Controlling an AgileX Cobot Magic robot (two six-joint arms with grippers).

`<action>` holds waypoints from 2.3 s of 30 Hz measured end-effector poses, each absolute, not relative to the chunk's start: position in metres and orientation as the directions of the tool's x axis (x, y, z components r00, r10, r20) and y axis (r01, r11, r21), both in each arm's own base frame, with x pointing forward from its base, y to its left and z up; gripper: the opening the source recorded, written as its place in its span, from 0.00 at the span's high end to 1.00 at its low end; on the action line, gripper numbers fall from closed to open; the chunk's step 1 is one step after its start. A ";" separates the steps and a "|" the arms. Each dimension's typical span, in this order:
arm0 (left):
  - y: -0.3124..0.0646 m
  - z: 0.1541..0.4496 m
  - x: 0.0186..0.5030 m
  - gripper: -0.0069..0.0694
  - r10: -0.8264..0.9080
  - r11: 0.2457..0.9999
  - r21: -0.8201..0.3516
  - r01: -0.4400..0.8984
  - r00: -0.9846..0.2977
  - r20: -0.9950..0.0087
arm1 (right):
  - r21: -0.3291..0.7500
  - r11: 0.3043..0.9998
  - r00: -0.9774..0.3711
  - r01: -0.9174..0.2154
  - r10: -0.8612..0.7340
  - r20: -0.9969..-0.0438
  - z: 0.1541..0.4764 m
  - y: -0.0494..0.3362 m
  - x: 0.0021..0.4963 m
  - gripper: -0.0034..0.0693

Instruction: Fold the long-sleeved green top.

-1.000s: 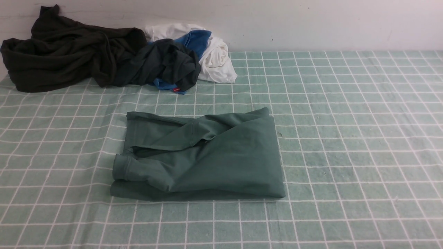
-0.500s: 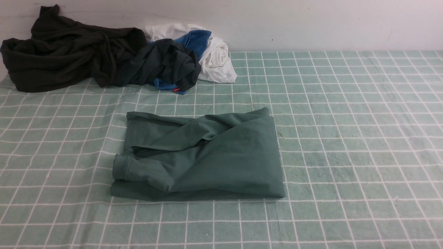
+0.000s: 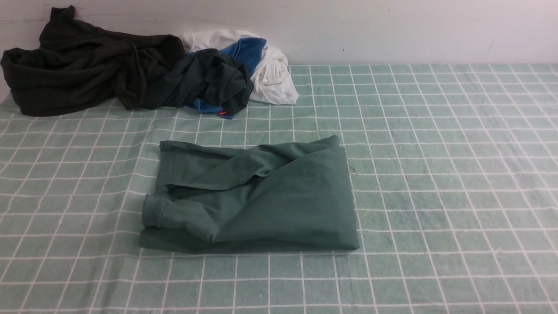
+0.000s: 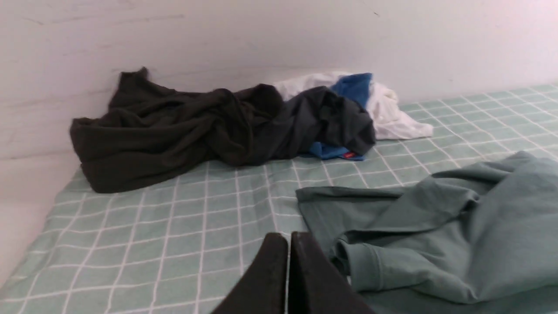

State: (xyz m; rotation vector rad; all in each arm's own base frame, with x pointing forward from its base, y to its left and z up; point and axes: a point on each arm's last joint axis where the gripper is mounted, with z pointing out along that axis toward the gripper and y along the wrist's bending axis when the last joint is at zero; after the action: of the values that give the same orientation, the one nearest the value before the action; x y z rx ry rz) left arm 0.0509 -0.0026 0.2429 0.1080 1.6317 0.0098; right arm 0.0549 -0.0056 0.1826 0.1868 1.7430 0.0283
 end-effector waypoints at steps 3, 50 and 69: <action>-0.001 0.214 0.053 0.91 0.051 0.998 0.050 0.024 -0.072 -0.996 | 0.124 0.986 -0.168 0.109 0.141 -0.976 0.183 -0.006 0.055 0.97; 0.000 0.177 0.054 0.91 0.039 0.999 0.035 0.018 -0.252 -0.967 | 0.116 0.987 -0.170 0.108 0.133 -0.976 0.182 -0.006 0.055 0.97; 0.000 0.177 0.054 0.91 0.039 0.999 0.035 0.018 -0.252 -0.967 | 0.116 0.987 -0.170 0.108 0.133 -0.976 0.182 -0.006 0.055 0.97</action>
State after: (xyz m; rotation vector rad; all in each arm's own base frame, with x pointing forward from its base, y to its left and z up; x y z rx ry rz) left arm 0.0536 -0.0004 0.1768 0.0411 1.8260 0.0200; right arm 0.0549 -0.0057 0.1825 0.1799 1.7447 0.0223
